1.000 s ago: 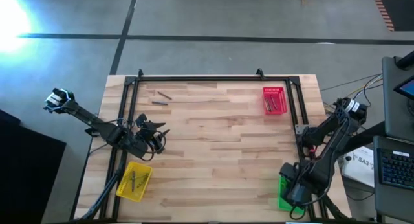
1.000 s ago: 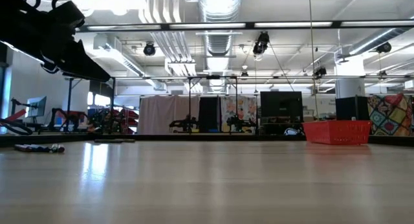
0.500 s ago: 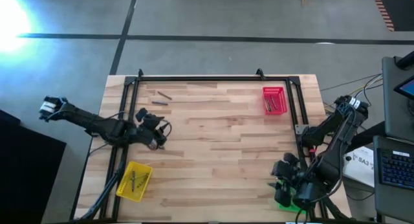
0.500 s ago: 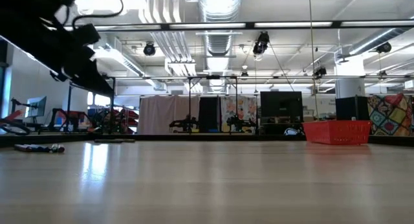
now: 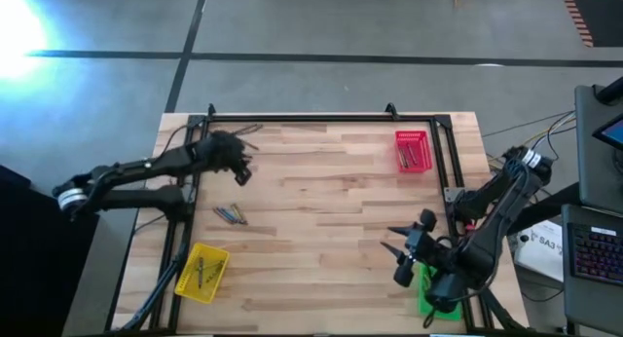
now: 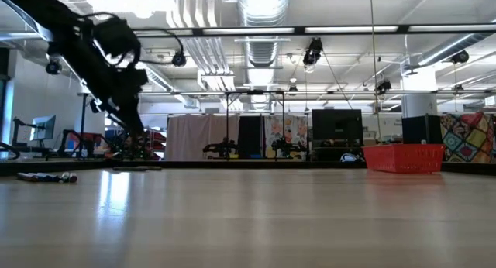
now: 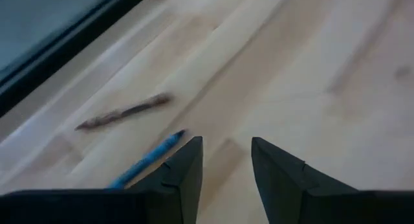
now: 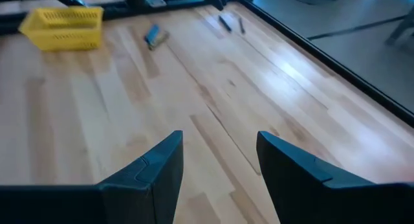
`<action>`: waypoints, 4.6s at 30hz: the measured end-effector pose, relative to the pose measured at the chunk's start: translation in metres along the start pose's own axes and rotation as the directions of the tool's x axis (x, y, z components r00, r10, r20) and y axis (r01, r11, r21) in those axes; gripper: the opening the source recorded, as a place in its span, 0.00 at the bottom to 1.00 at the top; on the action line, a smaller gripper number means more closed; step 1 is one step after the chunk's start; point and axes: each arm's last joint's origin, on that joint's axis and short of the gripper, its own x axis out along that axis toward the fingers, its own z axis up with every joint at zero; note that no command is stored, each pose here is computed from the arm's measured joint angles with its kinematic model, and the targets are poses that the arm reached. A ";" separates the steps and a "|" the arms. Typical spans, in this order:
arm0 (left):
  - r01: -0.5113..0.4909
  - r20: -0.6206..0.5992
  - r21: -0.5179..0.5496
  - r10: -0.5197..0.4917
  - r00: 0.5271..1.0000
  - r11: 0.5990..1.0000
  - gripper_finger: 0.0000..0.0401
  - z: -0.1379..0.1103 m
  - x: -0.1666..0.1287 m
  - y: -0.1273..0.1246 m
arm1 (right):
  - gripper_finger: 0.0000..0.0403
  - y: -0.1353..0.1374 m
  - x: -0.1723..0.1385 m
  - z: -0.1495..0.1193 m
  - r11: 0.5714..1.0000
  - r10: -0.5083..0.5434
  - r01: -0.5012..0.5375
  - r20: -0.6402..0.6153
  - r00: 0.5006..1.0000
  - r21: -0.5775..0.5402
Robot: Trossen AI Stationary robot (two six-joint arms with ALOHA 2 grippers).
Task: Sort crayons
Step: Put the blue crayon into the yellow bin, then put the brown crayon into the green bin
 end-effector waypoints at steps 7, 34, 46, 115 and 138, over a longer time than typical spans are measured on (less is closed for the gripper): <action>-0.072 -0.122 0.043 0.077 0.990 0.997 0.28 0.010 0.025 0.024 | 0.46 0.003 0.016 -0.020 0.995 -0.052 0.047 -0.051 0.997 -0.086; 0.046 -0.558 0.262 0.112 0.822 0.964 0.16 0.033 0.104 0.025 | 0.46 -0.002 0.023 -0.036 0.996 -0.063 0.053 -0.140 0.988 -0.073; -0.001 -0.499 0.169 0.086 0.862 0.986 0.01 0.040 0.093 0.025 | 0.46 -0.010 0.043 -0.059 0.981 -0.115 0.102 0.068 0.991 0.163; 0.613 -0.544 -0.043 -0.533 0.648 0.789 0.00 -0.042 -0.065 -0.121 | 0.46 -0.062 0.238 0.019 0.980 0.173 -0.186 0.160 0.972 0.069; 0.419 -0.508 0.027 -0.349 0.788 0.908 0.27 -0.080 -0.098 -0.132 | 0.46 -0.074 0.237 0.019 0.985 0.144 -0.156 0.147 0.979 0.076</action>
